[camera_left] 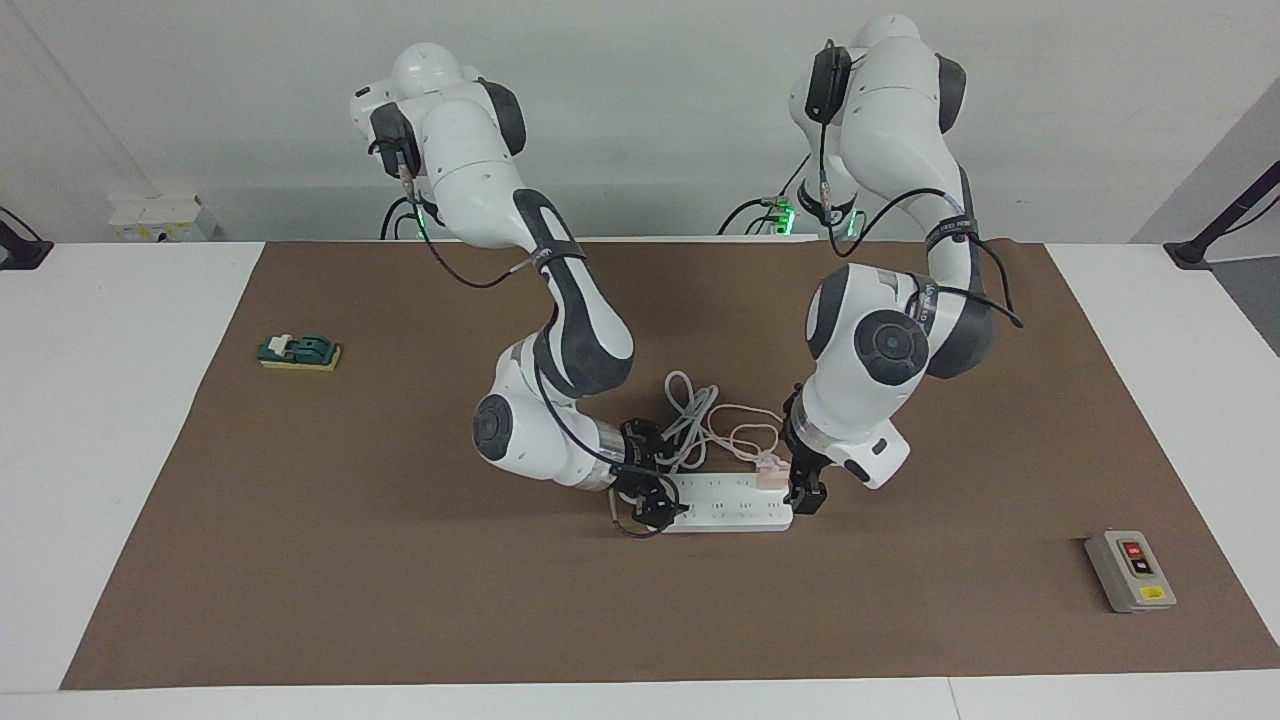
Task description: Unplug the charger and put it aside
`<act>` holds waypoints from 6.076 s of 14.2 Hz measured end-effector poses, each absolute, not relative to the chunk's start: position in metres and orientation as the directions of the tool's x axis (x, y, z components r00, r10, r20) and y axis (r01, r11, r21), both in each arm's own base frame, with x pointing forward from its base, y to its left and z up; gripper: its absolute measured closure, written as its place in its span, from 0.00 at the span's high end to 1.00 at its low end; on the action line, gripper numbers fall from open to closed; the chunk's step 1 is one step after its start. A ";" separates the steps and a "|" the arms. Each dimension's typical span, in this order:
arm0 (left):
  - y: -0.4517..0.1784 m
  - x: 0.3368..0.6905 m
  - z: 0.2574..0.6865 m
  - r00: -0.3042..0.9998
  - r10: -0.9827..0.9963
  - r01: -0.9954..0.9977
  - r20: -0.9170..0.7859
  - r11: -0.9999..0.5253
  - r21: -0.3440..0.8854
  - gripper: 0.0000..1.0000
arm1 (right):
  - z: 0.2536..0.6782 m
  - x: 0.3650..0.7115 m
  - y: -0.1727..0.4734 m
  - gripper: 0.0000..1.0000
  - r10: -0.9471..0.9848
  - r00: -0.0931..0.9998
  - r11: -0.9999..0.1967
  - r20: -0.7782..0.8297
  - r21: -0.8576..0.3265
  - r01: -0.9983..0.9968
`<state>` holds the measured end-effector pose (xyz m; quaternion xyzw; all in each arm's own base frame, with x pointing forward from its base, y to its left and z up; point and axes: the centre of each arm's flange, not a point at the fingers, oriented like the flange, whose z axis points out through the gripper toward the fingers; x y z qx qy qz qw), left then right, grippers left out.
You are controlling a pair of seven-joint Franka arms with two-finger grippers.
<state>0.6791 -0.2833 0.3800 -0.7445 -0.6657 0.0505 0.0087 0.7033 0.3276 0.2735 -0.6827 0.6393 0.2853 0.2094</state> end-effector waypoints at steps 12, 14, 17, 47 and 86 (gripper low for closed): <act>-0.289 0.643 0.341 0.077 0.996 0.996 -0.042 -0.079 -0.044 1.00 | 0.269 0.718 0.321 1.00 -0.767 0.078 -0.117 -0.636 0.019 -0.993; -0.290 0.640 0.339 0.075 0.996 0.996 -0.041 -0.077 -0.043 0.99 | 0.266 0.721 0.317 1.00 -0.774 0.080 -0.114 -0.628 0.015 -0.993; -0.289 0.639 0.342 0.068 0.997 0.997 -0.041 -0.070 -0.040 0.93 | 0.262 0.721 0.319 1.00 -0.780 0.086 -0.117 -0.619 0.009 -0.993; -0.287 0.644 0.336 0.050 0.998 0.997 -0.023 -0.049 0.059 0.31 | 0.257 0.720 0.323 0.94 -0.789 0.090 -0.117 -0.608 0.005 -0.993; 0.074 0.592 0.464 0.722 0.689 0.689 -0.065 -0.724 -0.031 0.31 | 0.439 0.717 0.248 1.00 -0.808 0.160 -0.155 -0.567 -0.057 -0.986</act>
